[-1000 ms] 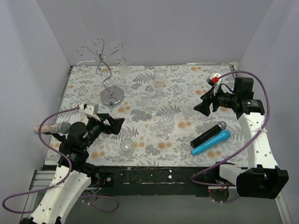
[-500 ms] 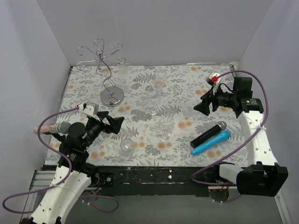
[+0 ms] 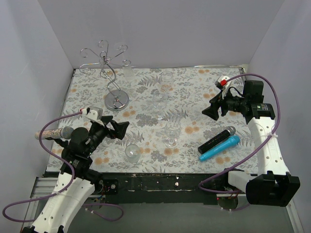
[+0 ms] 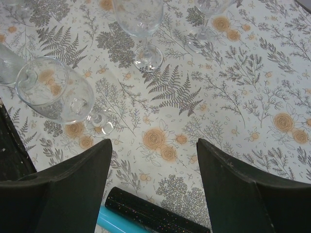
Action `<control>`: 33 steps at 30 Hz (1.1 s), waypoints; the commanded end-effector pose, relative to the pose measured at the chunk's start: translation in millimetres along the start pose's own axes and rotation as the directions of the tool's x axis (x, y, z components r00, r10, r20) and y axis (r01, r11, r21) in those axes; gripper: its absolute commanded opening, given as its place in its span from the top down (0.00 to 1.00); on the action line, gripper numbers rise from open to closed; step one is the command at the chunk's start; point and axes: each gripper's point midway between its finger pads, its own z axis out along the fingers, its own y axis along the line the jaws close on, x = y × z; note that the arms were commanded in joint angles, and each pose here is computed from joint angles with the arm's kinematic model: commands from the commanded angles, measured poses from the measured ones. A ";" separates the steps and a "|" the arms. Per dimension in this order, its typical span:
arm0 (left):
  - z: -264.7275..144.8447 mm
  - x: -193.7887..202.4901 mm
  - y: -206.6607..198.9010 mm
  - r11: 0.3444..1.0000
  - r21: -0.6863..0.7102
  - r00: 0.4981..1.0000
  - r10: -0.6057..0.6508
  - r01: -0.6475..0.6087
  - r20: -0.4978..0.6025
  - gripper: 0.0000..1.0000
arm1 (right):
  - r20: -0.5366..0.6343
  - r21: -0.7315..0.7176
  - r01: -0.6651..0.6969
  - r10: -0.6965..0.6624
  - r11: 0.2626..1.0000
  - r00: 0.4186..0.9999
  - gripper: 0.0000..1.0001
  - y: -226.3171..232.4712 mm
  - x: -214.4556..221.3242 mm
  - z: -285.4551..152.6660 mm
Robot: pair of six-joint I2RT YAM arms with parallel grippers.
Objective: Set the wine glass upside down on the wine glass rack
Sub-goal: Pick up the wine glass at the center of the board.
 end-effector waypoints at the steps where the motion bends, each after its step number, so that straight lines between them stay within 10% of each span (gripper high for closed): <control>1: -1.4 -2.1 0.7 1.000 -0.001 1.000 0.018 -0.018 0.015 0.02 | 0.021 0.017 0.025 -0.025 1.000 0.999 0.21 -3.8 -6.9 -1.5; 33: -1.7 -2.2 1.4 1.000 -0.004 1.000 0.026 -0.026 0.017 0.02 | -0.062 -0.027 0.122 -0.124 0.992 0.990 0.21 -5.7 -19.8 19.6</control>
